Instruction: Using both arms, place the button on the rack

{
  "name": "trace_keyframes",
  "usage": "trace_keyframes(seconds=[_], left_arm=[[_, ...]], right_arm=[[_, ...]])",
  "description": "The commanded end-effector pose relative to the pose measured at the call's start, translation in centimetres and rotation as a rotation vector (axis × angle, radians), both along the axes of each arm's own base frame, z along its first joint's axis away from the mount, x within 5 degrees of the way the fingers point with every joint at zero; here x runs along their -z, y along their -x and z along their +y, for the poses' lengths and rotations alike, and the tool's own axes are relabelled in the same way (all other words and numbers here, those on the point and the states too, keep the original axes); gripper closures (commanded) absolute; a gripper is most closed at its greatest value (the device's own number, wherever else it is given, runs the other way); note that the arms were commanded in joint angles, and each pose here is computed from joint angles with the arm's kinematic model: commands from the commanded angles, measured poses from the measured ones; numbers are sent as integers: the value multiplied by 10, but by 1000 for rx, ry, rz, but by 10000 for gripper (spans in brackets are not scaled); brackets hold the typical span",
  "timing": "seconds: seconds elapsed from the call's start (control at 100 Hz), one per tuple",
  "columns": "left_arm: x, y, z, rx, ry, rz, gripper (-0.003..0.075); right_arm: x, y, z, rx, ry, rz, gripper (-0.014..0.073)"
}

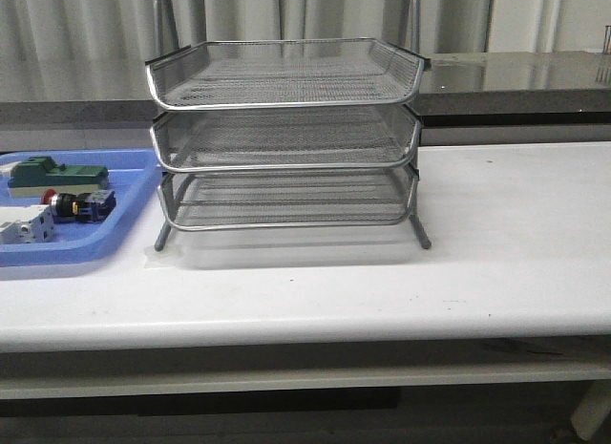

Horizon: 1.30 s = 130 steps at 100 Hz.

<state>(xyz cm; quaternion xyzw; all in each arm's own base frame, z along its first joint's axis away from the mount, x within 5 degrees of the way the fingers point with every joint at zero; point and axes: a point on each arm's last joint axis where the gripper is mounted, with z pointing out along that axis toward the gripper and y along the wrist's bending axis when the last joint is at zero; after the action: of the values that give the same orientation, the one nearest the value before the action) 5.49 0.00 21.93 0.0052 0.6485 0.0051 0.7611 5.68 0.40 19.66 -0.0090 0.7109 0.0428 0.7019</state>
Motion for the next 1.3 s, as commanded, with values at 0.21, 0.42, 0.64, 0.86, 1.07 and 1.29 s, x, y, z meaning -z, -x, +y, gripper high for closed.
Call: trace_keyframes(seconds=[0.21,0.42,0.64,0.86,1.07,1.29], left_arm=[[7,2,0,-1,6,-62,716],[7,2,0,-1,6,-62,716],[7,2,0,-1,6,-62,716],[7,2,0,-1,6,-62,716],[7,2,0,-1,6,-62,716],[7,2,0,-1,6,-62,716]], right_arm=[[-14,2,0,-1,3,-112,655],[-14,2,0,-1,3,-112,655],[-14,2,0,-1,3,-112,655],[-19,3,0,-5,-1,-168,655],[-37,7,0,0,-2,-170,655],[-71,2,0,-5,-75,-125,655]])
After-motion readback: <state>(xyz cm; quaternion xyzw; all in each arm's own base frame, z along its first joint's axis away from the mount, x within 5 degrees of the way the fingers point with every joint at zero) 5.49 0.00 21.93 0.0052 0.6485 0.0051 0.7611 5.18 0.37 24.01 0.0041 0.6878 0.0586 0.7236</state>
